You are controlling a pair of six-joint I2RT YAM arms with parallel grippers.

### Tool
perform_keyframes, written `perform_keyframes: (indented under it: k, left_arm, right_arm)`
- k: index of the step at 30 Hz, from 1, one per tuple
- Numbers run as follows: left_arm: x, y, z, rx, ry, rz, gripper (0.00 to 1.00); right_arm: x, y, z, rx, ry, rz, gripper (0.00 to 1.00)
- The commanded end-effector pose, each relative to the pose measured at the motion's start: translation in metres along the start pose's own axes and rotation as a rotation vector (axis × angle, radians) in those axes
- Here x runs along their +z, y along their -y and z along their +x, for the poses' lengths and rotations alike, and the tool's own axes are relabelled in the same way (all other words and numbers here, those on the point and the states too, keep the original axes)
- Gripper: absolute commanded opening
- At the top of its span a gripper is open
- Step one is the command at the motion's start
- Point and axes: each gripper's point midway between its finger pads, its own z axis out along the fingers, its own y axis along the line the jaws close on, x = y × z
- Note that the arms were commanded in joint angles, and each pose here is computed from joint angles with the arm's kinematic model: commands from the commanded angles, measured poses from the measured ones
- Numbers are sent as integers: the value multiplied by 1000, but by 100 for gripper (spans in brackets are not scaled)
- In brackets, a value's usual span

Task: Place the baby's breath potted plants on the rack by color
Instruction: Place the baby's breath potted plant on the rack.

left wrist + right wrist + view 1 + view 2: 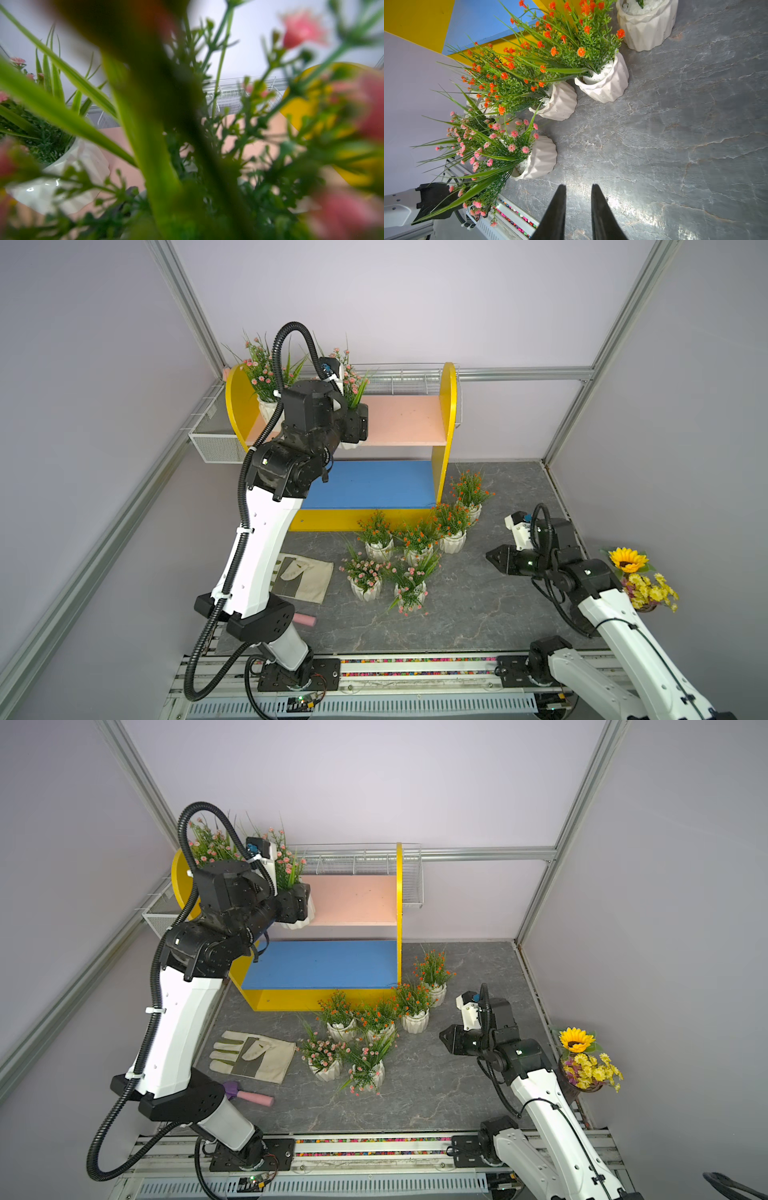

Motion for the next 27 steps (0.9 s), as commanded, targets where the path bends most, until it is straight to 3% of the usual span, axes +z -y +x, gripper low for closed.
perform_keyframes:
  k: [1,10,27]
  left_arm:
    - [3,-12,-20,-32,56,1,8]
    - [28,-48,-35,-78,111,-90,8]
    - [63,-58,-12,-38,51,-142,8]
  right_arm:
    - [-5,0,4,12,-11,5,25]
    - [-22,2,11,5,3,38,25]
    - [-21,2,9,12,8,36,26]
